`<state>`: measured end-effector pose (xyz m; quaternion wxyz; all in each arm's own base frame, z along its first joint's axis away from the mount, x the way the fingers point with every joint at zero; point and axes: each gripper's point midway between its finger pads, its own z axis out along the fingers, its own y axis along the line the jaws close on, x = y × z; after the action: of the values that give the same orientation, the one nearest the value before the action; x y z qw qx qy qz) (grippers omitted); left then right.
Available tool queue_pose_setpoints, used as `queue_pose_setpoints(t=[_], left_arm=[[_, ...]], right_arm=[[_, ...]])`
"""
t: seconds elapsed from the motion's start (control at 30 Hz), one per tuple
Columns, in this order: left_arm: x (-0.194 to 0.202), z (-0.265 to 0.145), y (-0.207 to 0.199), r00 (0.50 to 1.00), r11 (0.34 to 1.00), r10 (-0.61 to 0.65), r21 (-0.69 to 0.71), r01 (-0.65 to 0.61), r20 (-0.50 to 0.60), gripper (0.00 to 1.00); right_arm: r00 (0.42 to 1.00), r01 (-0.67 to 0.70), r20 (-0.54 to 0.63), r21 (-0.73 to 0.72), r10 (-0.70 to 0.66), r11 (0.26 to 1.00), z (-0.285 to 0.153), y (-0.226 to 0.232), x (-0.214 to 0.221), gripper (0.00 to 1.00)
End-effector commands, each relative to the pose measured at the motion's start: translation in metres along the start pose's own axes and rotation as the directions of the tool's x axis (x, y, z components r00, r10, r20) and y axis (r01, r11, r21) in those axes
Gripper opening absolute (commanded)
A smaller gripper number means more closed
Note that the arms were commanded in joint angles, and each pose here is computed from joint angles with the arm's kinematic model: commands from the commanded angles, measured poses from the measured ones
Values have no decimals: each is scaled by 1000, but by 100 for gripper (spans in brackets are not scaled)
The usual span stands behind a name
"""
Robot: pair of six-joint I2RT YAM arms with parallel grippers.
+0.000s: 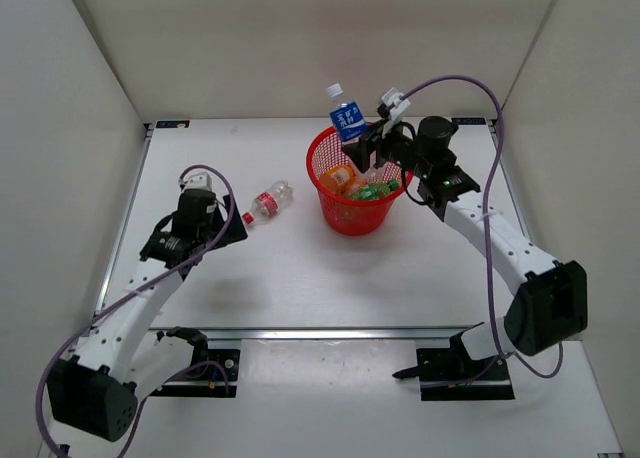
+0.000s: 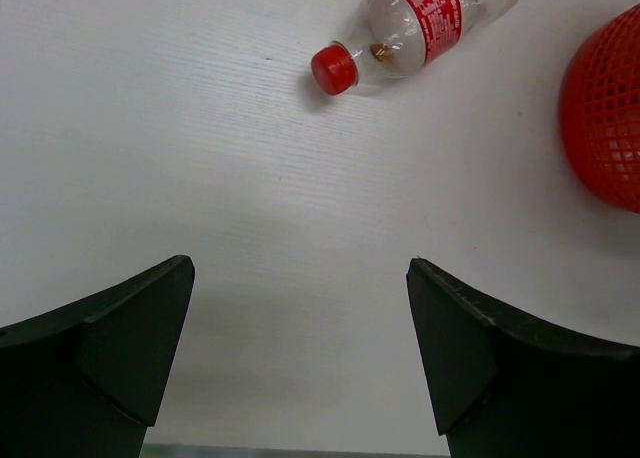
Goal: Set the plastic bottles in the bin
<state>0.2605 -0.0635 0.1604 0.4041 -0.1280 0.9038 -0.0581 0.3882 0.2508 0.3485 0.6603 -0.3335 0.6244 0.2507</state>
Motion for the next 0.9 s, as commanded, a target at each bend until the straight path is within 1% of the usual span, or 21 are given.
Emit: queue_pose_setpoints(t=[0.0,0.07,0.1,0.13,0.17,0.2,0.23,0.27,0.3,0.33,0.37,0.4,0.43,0.5,0.53,0.6,0.67,0.7,0.73,0.8,0.87], left_arm=[[-37,11,-29,999,992,-3,123,-3,52,99],[-46,26,-41,999,987,21,162,-25,31,99],[-59,38,-48,998,981,44,189,-50,36,99],[-53,56,-52,997,977,78,202,-72,-19,99],[-64,70,-61,994,968,106,232,-96,-31,98],[-88,71,-71,993,959,115,259,-113,8,99],[-105,84,-78,988,951,152,269,-150,16,99],[-100,102,-83,978,929,208,317,-189,-28,99],[-125,101,-91,978,912,210,358,-198,5,99],[-142,118,-90,978,913,209,354,-200,13,99],[-138,139,-90,972,900,234,380,-213,-9,99],[-158,142,-91,975,893,222,398,-211,20,99],[-160,162,-88,971,882,240,416,-222,9,99],[-140,188,-94,960,818,274,540,-197,-65,99],[-145,192,-95,958,801,281,563,-203,-54,98],[-121,212,-90,939,793,322,577,-196,-123,98],[-110,221,-93,930,776,339,601,-189,-145,98],[-105,226,-95,929,768,334,617,-170,-160,98],[-104,223,-102,930,754,334,636,-164,-156,98],[-93,226,-104,925,766,334,624,-155,-181,99],[-74,230,-107,913,786,357,591,-180,-196,99]], right_arm=[[992,-123,-32,-22,122,992,12,-2,23,41],[989,-139,-51,-7,138,990,13,-7,35,51],[986,-158,-60,-3,157,987,13,-10,41,59],[985,-157,-71,7,158,988,11,-15,44,71],[983,-169,-76,1,168,986,13,-16,48,76],[983,-166,-80,-1,165,986,11,-19,45,87],[981,-174,-86,13,174,985,10,-27,42,99],[983,-165,-76,2,164,986,7,-28,33,99],[982,-169,-82,9,170,986,0,-33,31,99],[980,-177,-91,31,179,984,-7,-40,30,99],[985,-157,-70,22,158,987,-13,-40,20,99],[986,-151,-59,36,153,988,-23,-45,13,99],[985,-158,-62,58,161,986,-31,-52,17,100],[991,-129,-37,84,132,988,-53,-58,6,99],[993,-115,-24,89,118,989,-59,-58,-1,99],[994,-106,-24,116,110,988,-73,-62,-2,99],[994,-100,-20,156,104,983,-89,-69,-1,99],[997,-68,-30,176,74,982,-90,-66,-1,100],[999,-13,-36,254,23,967,-98,-78,-5,99],[996,-14,-84,309,41,951,-106,-87,-4,99],[991,-101,-49,357,127,928,-123,-98,-7,100]])
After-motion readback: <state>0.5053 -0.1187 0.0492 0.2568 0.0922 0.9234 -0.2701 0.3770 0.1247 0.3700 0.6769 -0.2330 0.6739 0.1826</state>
